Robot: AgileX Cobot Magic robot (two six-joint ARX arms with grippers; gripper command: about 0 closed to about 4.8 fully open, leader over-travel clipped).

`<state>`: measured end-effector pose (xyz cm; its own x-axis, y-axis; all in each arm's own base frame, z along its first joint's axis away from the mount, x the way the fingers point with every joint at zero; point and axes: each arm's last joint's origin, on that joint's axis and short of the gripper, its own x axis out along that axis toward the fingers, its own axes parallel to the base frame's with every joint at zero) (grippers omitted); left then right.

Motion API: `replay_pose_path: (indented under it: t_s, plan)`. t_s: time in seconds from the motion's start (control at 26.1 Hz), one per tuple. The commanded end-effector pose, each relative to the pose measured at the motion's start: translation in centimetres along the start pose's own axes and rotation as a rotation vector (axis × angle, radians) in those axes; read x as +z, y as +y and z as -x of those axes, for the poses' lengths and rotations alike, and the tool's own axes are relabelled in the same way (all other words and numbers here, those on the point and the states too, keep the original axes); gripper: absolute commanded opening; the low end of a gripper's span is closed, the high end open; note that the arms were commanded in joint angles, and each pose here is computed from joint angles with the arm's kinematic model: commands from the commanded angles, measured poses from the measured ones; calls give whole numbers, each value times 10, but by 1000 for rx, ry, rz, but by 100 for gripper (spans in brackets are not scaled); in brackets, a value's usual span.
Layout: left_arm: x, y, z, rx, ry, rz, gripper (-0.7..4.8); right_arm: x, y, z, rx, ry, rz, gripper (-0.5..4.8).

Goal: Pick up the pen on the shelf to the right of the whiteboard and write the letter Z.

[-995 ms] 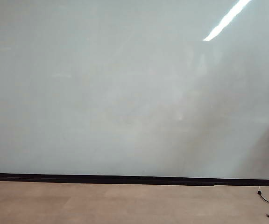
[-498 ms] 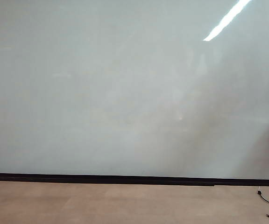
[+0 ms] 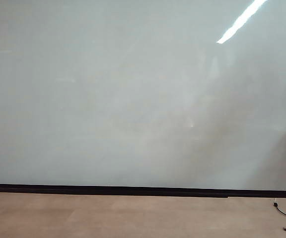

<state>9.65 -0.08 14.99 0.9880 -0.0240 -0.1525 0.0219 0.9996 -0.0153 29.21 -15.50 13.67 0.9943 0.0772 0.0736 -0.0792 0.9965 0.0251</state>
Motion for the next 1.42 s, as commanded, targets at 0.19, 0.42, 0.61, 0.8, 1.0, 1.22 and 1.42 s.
replay_pose_path:
  t_s: [0.19, 0.42, 0.61, 0.8, 1.0, 1.22, 1.42]
  plan:
    - [1, 0, 0, 0, -8, -4, -4, 4, -4, 2, -129, -30, 10, -2]
    - [1, 0, 0, 0, -8, -4, -5, 9, 0, 9, -228, -45, -10, -2]
    - [1, 0, 0, 0, -7, -4, -5, 26, 25, 33, -384, -79, 21, -4]
    - [1, 0, 0, 0, -8, -4, -5, 39, 56, 51, -467, -64, 53, -4]
    - [1, 0, 0, 0, -7, -4, -4, 48, 96, 65, -414, 33, 66, -4]
    - [1, 0, 0, 0, -8, -4, -5, 61, 142, 75, -331, 86, 111, -4]
    - [1, 0, 0, 0, -8, -4, -4, 74, 196, 86, -130, 76, 116, -4]
